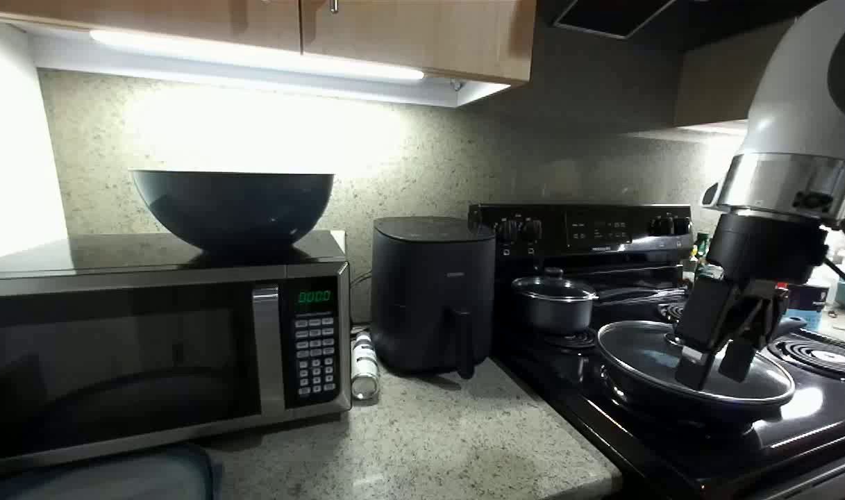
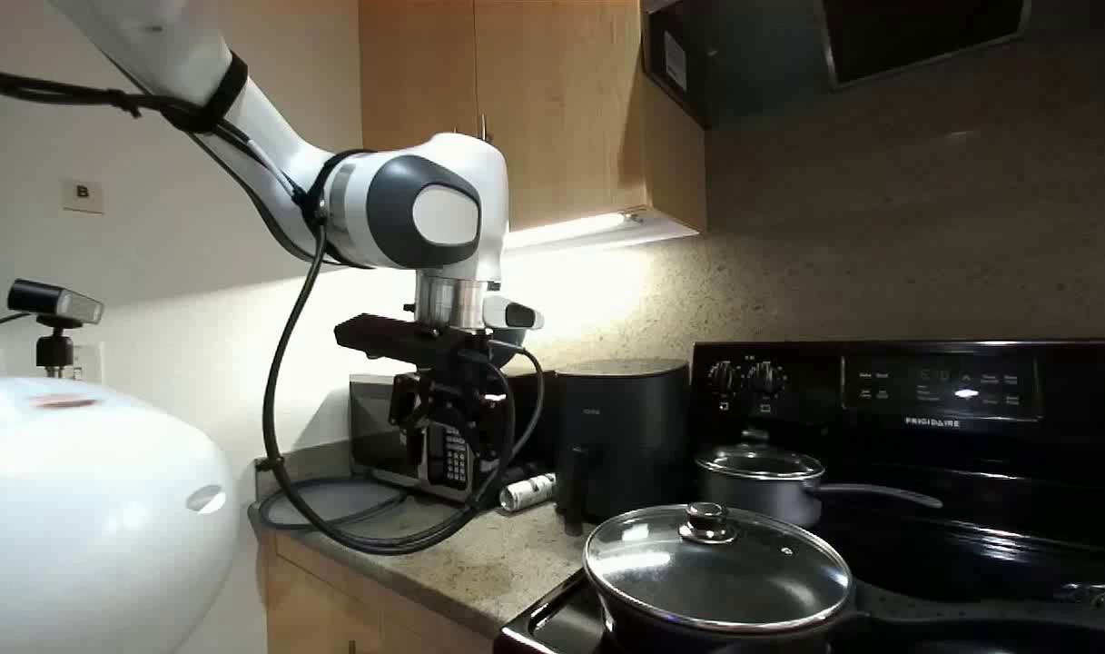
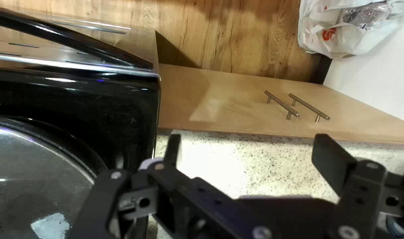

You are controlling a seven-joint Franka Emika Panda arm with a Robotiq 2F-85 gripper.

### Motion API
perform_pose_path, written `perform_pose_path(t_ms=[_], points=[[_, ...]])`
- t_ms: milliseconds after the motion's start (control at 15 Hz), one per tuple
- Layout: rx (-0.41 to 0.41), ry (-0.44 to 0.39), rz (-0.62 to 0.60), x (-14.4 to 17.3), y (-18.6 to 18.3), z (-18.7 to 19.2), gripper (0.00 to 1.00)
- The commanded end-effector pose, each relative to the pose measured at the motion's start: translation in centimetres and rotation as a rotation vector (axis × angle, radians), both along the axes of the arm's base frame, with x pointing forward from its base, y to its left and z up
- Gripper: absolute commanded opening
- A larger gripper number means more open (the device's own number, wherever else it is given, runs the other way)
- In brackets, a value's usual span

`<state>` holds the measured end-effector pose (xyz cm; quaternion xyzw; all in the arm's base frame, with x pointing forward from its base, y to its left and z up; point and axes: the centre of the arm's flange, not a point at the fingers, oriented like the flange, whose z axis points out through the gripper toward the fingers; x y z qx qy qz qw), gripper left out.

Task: Slide the pot on the stove to the plate on the right

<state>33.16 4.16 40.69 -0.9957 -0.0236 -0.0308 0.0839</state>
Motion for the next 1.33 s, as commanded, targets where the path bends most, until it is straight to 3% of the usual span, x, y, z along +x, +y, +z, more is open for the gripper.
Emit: perform_pose_path(t_ms=[0, 400, 667, 1067, 1133, 1267], points=[[0.0, 0.0, 0.0, 0.0, 0.0, 0.0, 1.0], [0.0, 0.0, 0.0, 0.0, 0.0, 0.0, 1.0], [-0.061, -0.048, -0.213, 2.6, -2.5, 1.6, 1.0], [-0.114, -0.138, -0.531, 7.7, -10.6, 7.8, 1.0], [-0.085, -0.126, -0.443, 5.0, -9.1, 6.5, 1.0], [-0.085, -0.132, -0.462, 5.6, -9.9, 7.1, 1.0]])
